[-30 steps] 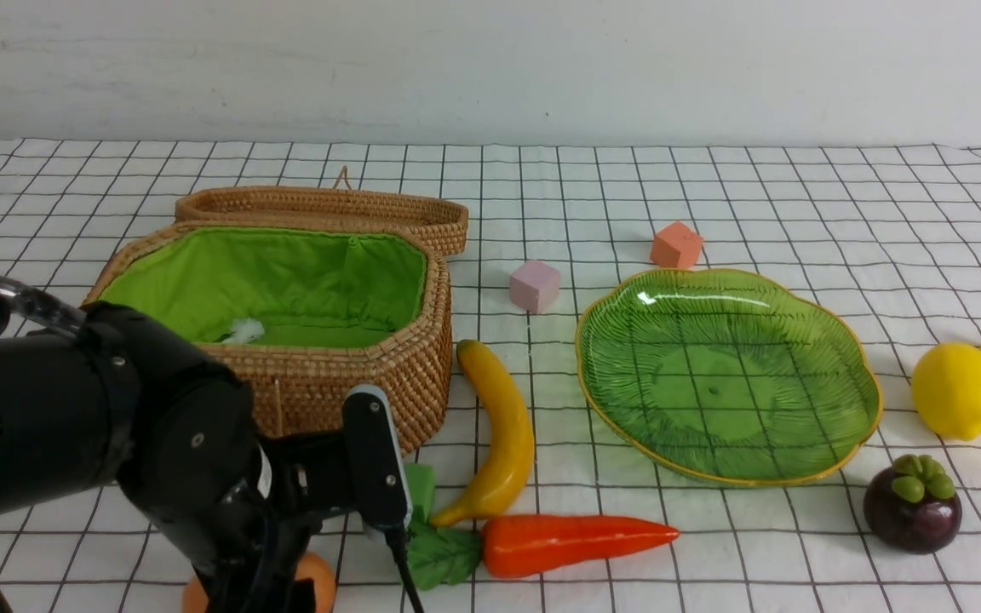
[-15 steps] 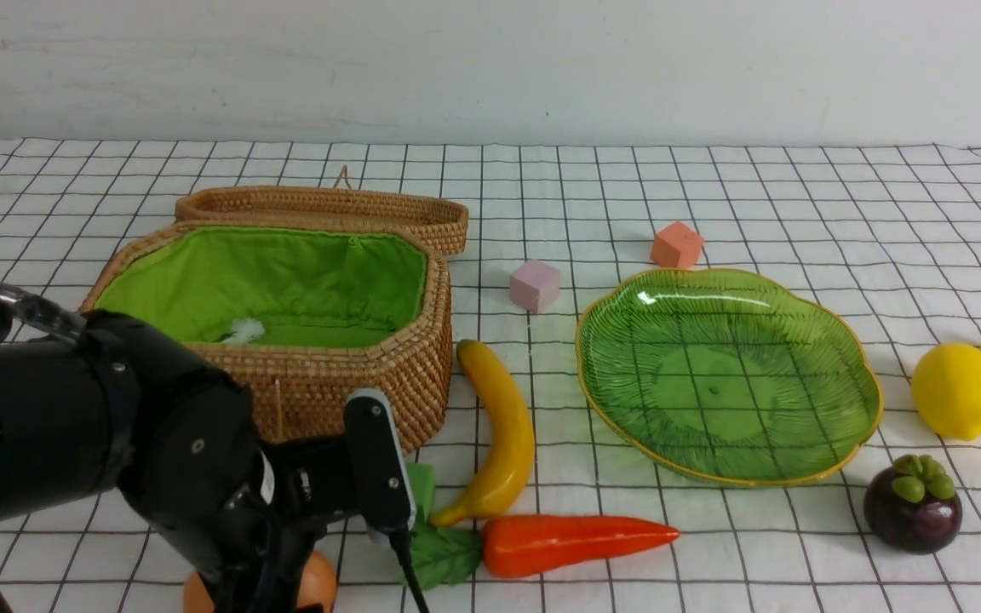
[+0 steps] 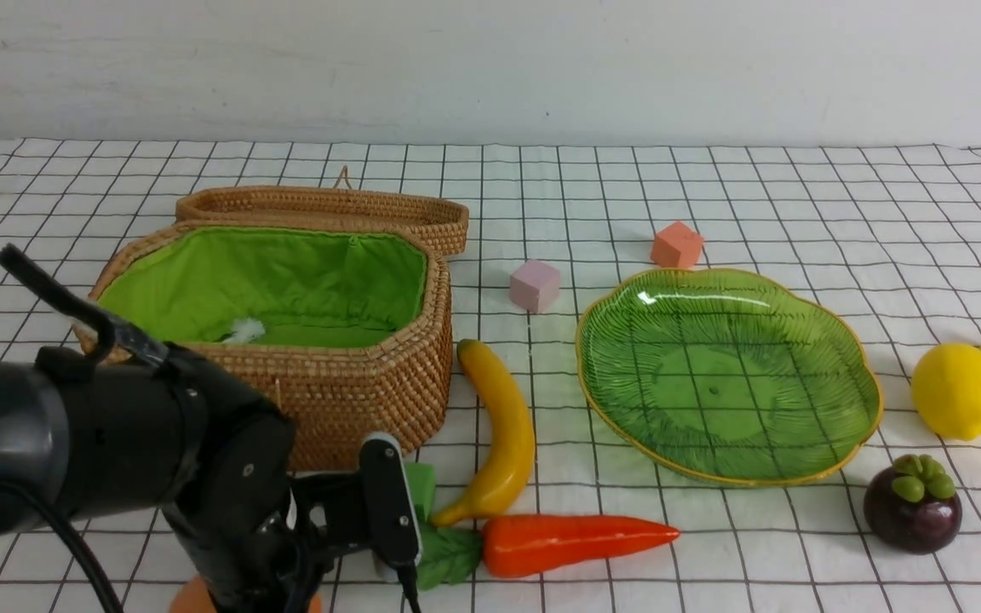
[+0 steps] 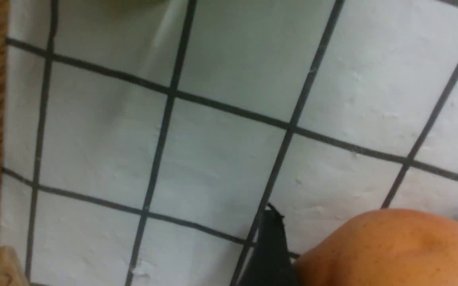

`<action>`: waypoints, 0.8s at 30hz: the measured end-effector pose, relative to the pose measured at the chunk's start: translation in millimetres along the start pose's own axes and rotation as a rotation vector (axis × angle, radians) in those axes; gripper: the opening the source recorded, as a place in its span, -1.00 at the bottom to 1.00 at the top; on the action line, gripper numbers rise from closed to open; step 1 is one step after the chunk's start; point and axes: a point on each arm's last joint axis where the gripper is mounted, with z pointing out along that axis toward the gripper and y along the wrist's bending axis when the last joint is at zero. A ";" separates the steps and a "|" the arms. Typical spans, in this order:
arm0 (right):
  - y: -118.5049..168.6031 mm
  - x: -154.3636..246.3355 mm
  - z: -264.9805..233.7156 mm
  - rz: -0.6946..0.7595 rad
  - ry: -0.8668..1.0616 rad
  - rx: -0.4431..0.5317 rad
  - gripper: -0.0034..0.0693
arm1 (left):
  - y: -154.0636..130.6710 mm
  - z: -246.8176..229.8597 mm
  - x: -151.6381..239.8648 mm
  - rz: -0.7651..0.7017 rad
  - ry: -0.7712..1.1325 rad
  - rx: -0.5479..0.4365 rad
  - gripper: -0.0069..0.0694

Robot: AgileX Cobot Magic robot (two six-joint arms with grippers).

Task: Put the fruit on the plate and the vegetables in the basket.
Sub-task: Grab a potato with your left arm and place it in the basket on the left

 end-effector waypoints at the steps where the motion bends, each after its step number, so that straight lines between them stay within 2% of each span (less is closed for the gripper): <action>1: 0.0 0.0 0.0 0.000 0.000 0.000 -0.45 | 0.1 -2.4 0.4 -0.008 0.000 -0.003 0.59; 5: -0.1 -0.3 0.0 0.000 -0.003 0.001 -0.45 | 4.9 -29.3 -1.8 -0.074 -0.021 -0.026 0.59; 7: -0.6 -2.1 0.0 0.000 -0.023 0.006 -0.45 | 11.0 -64.9 -5.0 -0.140 -0.071 -0.064 0.59; 10: -1.6 -5.5 -0.2 0.000 -0.060 0.017 -0.45 | 22.4 -126.5 -6.4 -0.140 -0.189 -0.215 0.59; 11: -1.6 -5.7 -0.2 0.000 -0.062 0.018 -0.45 | 24.4 -131.5 -6.9 -0.132 -0.204 -0.236 0.59; 12: -1.9 -6.8 -0.3 0.000 -0.074 0.021 -0.45 | 29.1 -146.7 -7.6 -0.105 -0.242 -0.306 0.59; 13: -2.2 -7.8 -0.4 0.000 -0.086 0.024 -0.45 | 37.8 -165.3 -9.9 -0.043 -0.290 -0.426 0.59; 14: -2.3 -8.1 -0.4 0.000 -0.089 0.025 -0.45 | 42.0 -170.6 -11.7 -0.013 -0.309 -0.477 0.59; 15: -2.3 -8.2 -0.4 0.000 -0.090 0.026 -0.45 | 50.3 -176.8 -14.4 0.039 -0.323 -0.568 0.59; 16: -2.3 -8.2 -0.4 0.000 -0.090 0.026 -0.45 | 50.8 -176.8 -15.4 0.043 -0.330 -0.573 0.59; 17: -2.3 -8.2 -0.4 0.000 -0.090 0.025 -0.45 | 62.3 -176.1 -18.9 0.078 -0.345 -0.653 0.59; 19: -1.8 -8.4 -0.4 0.003 -0.092 0.019 -0.44 | 76.7 -167.7 -21.2 0.066 -0.363 -0.695 0.59; 22: -0.6 -8.7 -0.4 0.010 -0.096 0.006 -0.44 | 100.8 -143.3 -19.6 -0.012 -0.369 -0.697 0.62; 24: -0.2 -8.7 -0.4 0.012 -0.096 0.002 -0.43 | 106.5 -133.6 -19.7 -0.029 -0.358 -0.689 0.70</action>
